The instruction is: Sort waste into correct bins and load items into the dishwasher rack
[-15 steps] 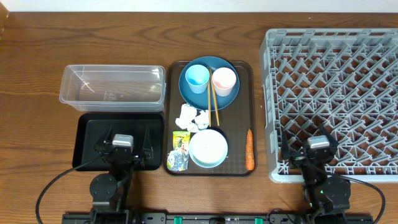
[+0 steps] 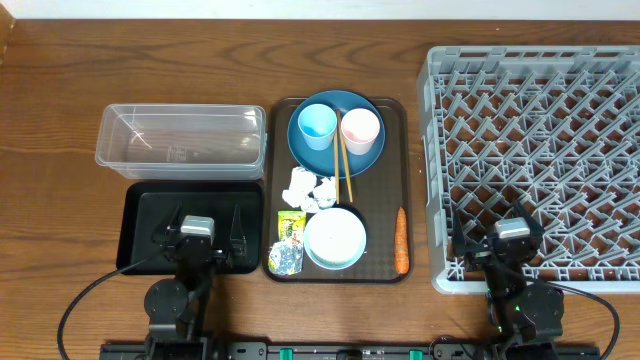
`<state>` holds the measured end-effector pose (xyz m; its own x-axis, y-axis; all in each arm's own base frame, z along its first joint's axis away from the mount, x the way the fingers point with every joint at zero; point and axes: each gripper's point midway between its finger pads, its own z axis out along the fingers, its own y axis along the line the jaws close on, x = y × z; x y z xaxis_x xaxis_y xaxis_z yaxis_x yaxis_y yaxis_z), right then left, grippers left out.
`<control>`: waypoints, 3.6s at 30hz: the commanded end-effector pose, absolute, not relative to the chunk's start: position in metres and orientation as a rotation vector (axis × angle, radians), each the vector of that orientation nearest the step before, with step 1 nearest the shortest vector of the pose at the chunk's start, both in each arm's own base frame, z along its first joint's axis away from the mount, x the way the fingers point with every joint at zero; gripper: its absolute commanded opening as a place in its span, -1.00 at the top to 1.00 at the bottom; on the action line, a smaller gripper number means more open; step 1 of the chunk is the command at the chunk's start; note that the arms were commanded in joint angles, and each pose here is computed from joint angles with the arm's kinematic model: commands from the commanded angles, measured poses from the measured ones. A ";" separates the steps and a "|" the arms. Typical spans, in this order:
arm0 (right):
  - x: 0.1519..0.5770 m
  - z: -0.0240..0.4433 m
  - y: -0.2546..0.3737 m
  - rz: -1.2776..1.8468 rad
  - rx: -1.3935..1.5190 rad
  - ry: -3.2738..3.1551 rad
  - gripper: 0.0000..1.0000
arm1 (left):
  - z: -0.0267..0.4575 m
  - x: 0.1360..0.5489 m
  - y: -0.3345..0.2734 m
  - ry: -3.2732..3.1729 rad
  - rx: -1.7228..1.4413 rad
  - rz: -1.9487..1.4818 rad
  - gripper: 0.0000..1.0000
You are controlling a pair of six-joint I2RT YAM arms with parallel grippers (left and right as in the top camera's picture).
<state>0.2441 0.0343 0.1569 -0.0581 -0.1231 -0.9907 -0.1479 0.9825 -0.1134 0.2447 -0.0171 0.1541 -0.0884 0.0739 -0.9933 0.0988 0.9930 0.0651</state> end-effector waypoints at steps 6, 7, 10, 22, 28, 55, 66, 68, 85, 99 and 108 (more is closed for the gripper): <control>0.244 0.155 0.036 0.021 -0.221 1.638 -0.99 | 0.140 0.243 -0.023 1.704 0.174 -0.041 -0.96; 0.244 0.155 0.036 0.021 -0.221 1.638 -0.99 | 0.140 0.243 -0.023 1.704 0.174 -0.041 -0.96; 0.244 0.155 0.036 0.021 -0.221 1.638 -0.98 | 0.140 0.243 -0.023 1.704 0.174 -0.041 -0.96; 0.244 0.155 0.036 0.021 -0.221 1.638 -0.99 | 0.140 0.243 -0.023 1.704 0.174 -0.041 -0.96; 0.244 0.155 0.036 0.021 -0.221 1.638 -0.99 | 0.140 0.243 -0.023 1.704 0.174 -0.041 -0.96; 0.244 0.155 0.036 0.021 -0.221 1.638 -0.99 | 0.140 0.243 -0.023 1.704 0.174 -0.041 -0.96; 0.244 0.155 0.036 0.021 -0.221 1.638 -0.98 | 0.140 0.243 -0.023 1.704 0.174 -0.041 -0.96; 0.244 0.155 0.036 0.021 -0.221 1.638 -0.98 | 0.140 0.243 -0.023 1.704 0.174 -0.041 -0.96; 0.244 0.155 0.036 0.021 -0.221 1.638 -0.99 | 0.140 0.243 -0.023 1.704 0.174 -0.041 -0.96; 0.244 0.155 0.036 0.021 -0.221 1.638 -0.98 | 0.172 0.237 -0.052 1.598 0.275 -0.207 -0.96; 0.244 0.155 0.036 0.021 -0.221 1.638 -0.99 | 0.247 0.208 -0.086 1.553 0.250 -0.570 -0.96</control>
<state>0.2441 0.0343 0.1568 -0.0588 -0.1232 -0.9906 -0.1480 0.9825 -0.1134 0.2265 -0.0672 0.2019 -0.0667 -0.0938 -0.9934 0.3796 0.9183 -0.1122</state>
